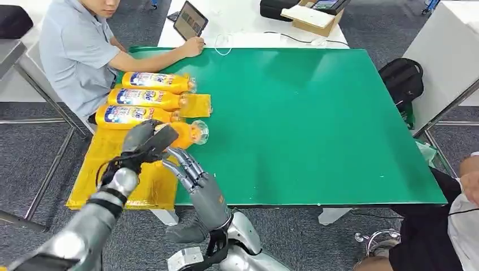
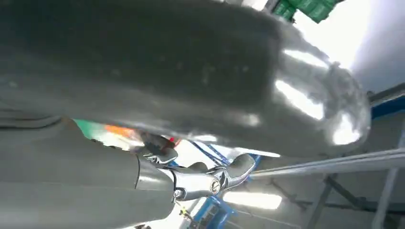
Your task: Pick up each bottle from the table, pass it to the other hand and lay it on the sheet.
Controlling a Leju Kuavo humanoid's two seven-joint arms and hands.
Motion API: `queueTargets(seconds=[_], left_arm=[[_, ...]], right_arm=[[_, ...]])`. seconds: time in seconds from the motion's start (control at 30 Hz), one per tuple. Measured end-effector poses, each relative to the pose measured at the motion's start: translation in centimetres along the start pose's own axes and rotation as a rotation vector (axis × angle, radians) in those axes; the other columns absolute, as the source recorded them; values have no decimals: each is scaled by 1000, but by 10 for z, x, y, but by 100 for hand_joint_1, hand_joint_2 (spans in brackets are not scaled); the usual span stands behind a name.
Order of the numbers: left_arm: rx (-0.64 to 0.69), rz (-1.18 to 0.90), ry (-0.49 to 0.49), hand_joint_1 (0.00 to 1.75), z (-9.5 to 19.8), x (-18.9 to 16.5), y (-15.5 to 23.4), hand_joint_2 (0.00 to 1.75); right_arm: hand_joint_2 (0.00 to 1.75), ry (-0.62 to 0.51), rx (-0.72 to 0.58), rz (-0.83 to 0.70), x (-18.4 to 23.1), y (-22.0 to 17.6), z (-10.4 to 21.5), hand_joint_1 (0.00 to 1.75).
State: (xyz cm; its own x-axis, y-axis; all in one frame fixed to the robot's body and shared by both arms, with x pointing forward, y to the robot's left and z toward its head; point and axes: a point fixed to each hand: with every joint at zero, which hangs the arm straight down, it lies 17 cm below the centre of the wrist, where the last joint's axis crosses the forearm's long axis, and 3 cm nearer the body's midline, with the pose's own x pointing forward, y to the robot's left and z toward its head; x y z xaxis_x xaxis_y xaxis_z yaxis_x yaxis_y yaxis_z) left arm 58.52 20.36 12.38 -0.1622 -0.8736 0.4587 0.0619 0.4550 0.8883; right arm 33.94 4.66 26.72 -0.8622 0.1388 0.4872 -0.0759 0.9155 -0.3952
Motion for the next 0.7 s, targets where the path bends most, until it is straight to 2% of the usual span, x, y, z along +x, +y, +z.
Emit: queueTargets(seconds=[0.1, 0.13, 0.17, 0.3, 0.7], left_arm=[[-81, -147, 87, 175, -7, -30, 0, 175], [-106, -194, 115, 168, -8, -39, 0, 175], [-116, -225, 133, 175, -10, -45, 5, 175], [-222, -406, 202, 175, -5, -80, 2, 175], [-436, -432, 298, 175, 19, -111, -28, 175]], right_arm=[[0, -18, -16, -7, 7, -5, -3, 0], [0, -23, -15, -7, 8, -5, -3, 0], [0, -25, -14, -8, 9, -5, -3, 0], [0, -21, -7, -19, 8, -4, -1, 0], [0, 10, 2, -61, 4, 0, 4, 0]])
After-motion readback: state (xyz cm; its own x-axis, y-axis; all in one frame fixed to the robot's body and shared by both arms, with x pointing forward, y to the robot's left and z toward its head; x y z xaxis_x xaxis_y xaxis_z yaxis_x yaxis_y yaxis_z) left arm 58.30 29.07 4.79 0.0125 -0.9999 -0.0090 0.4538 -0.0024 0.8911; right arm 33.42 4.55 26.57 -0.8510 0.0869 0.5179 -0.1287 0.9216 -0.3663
